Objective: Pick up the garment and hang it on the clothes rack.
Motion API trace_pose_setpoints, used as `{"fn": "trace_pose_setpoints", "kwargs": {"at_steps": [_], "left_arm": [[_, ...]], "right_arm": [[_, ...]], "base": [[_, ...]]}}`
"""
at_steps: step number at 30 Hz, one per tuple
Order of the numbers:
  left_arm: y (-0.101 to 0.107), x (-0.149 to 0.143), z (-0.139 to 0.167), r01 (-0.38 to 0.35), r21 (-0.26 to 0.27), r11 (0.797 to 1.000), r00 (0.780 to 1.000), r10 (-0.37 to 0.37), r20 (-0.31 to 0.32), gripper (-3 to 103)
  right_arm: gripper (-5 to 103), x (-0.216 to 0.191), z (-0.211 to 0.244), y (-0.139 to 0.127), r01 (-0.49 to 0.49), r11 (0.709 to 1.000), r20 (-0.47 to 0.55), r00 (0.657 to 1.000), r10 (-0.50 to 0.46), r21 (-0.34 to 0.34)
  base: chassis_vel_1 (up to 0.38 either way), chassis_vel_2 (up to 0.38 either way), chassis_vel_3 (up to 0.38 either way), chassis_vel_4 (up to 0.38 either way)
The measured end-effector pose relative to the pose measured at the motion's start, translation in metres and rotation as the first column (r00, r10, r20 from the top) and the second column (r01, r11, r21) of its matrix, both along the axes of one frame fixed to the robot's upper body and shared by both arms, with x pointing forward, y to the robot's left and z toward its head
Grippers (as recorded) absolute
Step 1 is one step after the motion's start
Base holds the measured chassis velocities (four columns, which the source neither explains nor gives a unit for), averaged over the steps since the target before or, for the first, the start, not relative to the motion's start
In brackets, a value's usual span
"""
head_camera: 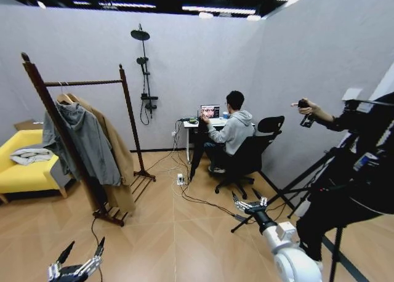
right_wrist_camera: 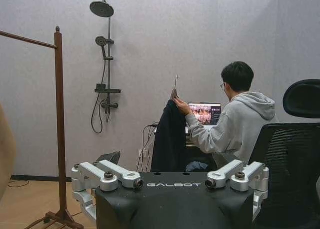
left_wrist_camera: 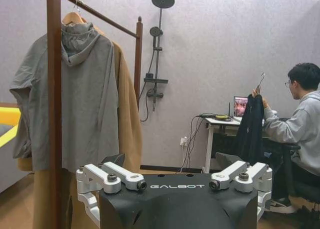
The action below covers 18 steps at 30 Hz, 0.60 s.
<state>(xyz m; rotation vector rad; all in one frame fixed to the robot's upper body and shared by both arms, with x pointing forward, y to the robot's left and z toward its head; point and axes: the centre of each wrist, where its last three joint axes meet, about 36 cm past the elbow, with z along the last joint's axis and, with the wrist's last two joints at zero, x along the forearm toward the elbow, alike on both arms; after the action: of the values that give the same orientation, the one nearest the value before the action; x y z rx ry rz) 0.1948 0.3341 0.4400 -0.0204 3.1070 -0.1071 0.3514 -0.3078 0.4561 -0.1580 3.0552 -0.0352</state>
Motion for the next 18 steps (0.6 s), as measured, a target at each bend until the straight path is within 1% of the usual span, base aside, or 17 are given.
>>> {"fn": "trace_pose_setpoints", "kwargs": {"at_steps": [11, 18], "left_arm": [[0.0000, 0.0000, 0.0000, 0.000, 0.000, 1.000, 1.000, 0.000, 0.000, 100], [0.0000, 0.0000, 0.0000, 0.000, 0.000, 1.000, 1.000, 0.000, 0.000, 100]], "right_arm": [[100, 0.0005, -0.0026, -0.0011, -0.001, 1.000, -0.003, 1.000, 0.001, 0.020], [100, 0.0008, 0.0004, 0.0005, -0.002, 1.000, 0.005, 1.000, 0.002, 0.017]], "base": [[-0.215, 0.201, 0.205, -0.195], [-0.300, 0.308, 0.291, -0.300]]}}
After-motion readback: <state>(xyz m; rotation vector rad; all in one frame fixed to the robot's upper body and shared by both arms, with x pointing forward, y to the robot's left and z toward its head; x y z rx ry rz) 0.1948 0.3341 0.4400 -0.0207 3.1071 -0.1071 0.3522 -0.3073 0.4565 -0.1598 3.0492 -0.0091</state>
